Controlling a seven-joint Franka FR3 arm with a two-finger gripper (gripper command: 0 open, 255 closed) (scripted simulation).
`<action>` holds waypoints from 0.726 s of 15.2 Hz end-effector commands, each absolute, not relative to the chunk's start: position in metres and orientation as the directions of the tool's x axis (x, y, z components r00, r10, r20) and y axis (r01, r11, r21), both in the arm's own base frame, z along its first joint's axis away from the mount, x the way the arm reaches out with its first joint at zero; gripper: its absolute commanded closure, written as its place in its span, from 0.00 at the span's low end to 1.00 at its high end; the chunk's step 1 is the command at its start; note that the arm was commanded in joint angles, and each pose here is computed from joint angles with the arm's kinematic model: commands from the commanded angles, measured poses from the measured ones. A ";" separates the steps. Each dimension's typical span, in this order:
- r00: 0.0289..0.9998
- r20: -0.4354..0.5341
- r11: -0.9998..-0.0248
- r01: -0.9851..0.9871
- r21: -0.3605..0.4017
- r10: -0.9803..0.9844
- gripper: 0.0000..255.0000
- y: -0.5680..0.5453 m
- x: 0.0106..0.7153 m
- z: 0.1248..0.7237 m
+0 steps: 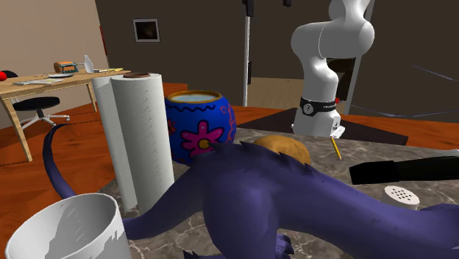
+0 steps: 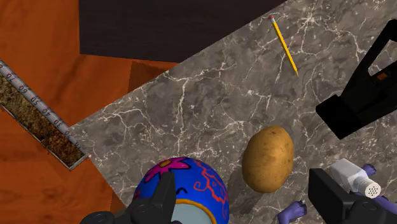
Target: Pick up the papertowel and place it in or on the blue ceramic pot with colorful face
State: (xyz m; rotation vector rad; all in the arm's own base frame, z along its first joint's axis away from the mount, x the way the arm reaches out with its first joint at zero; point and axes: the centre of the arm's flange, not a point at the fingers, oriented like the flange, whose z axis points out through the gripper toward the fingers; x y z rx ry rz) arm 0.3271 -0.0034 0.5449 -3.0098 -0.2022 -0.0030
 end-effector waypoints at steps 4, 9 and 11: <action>0.988 0.005 -0.981 0.153 -0.116 0.153 0.00 0.003 0.366 0.535; 0.983 -0.003 -0.978 0.184 -0.102 0.186 0.00 0.014 0.431 0.519; 0.980 -0.007 -0.976 0.197 -0.096 0.199 0.00 0.019 0.457 0.512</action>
